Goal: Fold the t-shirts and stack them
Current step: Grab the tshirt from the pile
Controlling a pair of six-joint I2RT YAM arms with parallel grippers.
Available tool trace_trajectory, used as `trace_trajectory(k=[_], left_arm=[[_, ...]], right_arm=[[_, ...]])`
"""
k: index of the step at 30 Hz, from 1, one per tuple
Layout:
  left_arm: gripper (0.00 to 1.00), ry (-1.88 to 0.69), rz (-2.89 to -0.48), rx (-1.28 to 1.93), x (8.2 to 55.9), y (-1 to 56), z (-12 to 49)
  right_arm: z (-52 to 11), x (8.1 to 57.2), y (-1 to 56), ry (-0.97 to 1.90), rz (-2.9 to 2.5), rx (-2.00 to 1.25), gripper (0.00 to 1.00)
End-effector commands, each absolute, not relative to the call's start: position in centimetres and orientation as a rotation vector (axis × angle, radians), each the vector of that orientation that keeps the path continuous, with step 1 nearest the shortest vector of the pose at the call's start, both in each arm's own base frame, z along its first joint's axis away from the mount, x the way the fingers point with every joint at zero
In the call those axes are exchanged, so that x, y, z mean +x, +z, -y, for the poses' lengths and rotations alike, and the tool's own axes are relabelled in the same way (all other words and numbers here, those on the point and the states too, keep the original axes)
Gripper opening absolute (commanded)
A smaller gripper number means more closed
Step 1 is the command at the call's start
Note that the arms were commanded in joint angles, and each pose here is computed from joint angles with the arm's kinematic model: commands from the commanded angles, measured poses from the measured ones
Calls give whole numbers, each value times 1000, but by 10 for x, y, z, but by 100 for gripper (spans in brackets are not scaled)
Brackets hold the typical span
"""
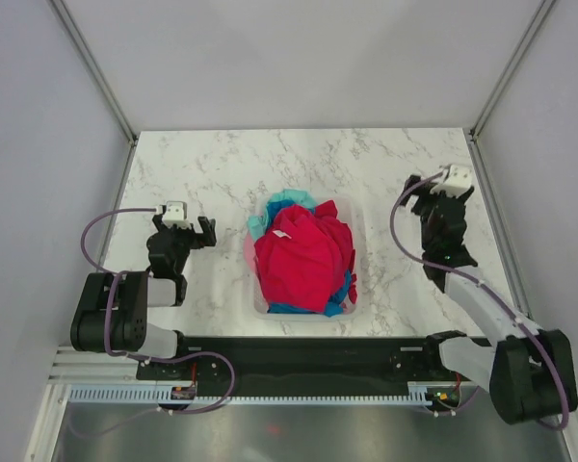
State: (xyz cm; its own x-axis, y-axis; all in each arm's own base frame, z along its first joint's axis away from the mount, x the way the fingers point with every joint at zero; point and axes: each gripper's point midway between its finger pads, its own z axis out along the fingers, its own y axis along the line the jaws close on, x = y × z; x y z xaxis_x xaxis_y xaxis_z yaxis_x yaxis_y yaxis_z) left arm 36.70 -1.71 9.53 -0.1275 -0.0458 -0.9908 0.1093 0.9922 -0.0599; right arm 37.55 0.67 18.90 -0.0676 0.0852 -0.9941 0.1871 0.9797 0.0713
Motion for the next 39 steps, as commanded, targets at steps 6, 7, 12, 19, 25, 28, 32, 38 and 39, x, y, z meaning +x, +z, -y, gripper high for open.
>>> trace_trajectory(k=[6,7,12,19,25,28,32,38,39], left_arm=[[100,-119,-1650,88,370,106,19],[100,-116,-1650,85,370,106,18],[100,-116,-1653,87,370,104,18],[100,-119,-1652,88,370,105,19],[100,-116,-1650,85,370,106,18],[100,-119,-1652,88,370,105,19],[100,-117,-1650,87,370,106,19],[100,-114,-1655,85,370,104,18],[100,-119,-1652,88,370,105,19]], right_arm=[[-90,328,290,415,-1904,236,98],[-91,317,294,372,-1928,245,98],[-149,264,298,553,-2003,180,96],[-240,213,253,615,-2177,-32,84],[-273,198,217,513,-2235,-110,68],[-276,199,215,483,-2234,-134,34],[-268,208,273,483,-2099,-172,0],[-170,221,509,372,-1663,-14,0],[-136,210,559,396,-1559,35,0]])
